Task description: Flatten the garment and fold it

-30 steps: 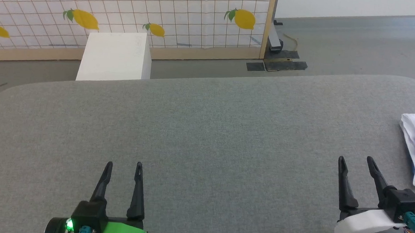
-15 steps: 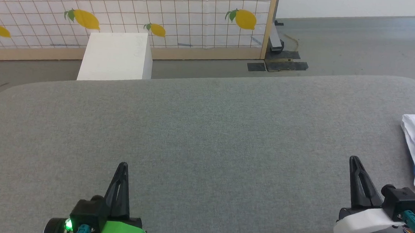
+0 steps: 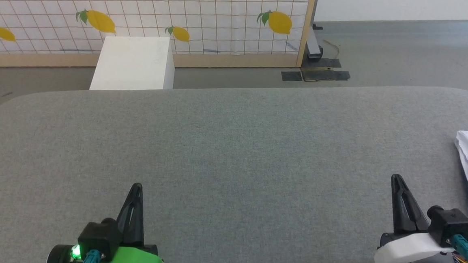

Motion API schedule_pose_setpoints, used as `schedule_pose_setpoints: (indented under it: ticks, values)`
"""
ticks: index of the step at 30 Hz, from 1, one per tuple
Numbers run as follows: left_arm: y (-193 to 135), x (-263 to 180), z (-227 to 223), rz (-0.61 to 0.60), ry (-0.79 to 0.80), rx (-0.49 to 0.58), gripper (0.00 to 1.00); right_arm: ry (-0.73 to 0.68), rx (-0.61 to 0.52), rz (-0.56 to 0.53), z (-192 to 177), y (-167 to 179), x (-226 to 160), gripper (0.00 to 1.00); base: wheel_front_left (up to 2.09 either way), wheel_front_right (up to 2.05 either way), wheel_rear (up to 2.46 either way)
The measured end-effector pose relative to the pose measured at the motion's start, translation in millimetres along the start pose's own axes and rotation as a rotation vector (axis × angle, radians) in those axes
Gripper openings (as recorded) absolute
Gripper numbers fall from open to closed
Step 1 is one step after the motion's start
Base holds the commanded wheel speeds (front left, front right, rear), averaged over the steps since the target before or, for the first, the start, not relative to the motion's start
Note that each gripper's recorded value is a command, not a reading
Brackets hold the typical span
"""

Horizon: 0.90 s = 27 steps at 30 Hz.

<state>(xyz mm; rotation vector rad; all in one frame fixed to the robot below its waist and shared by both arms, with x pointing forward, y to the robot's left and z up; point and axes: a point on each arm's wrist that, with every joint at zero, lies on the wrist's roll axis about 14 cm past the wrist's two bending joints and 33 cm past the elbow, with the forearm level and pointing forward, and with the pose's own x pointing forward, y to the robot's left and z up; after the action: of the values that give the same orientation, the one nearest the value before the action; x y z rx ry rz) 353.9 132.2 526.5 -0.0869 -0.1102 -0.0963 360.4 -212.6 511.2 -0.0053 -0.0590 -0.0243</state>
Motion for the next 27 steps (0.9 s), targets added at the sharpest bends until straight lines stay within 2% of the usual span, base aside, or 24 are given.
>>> schedule_pose_setpoints:
  ticks: [27]
  values:
    - [11.7,3.7,-0.1,0.020,0.029,0.043,0.00,0.016,-0.006,0.042,4.3,13.7,4.7,0.00,0.00,0.00,0.00]
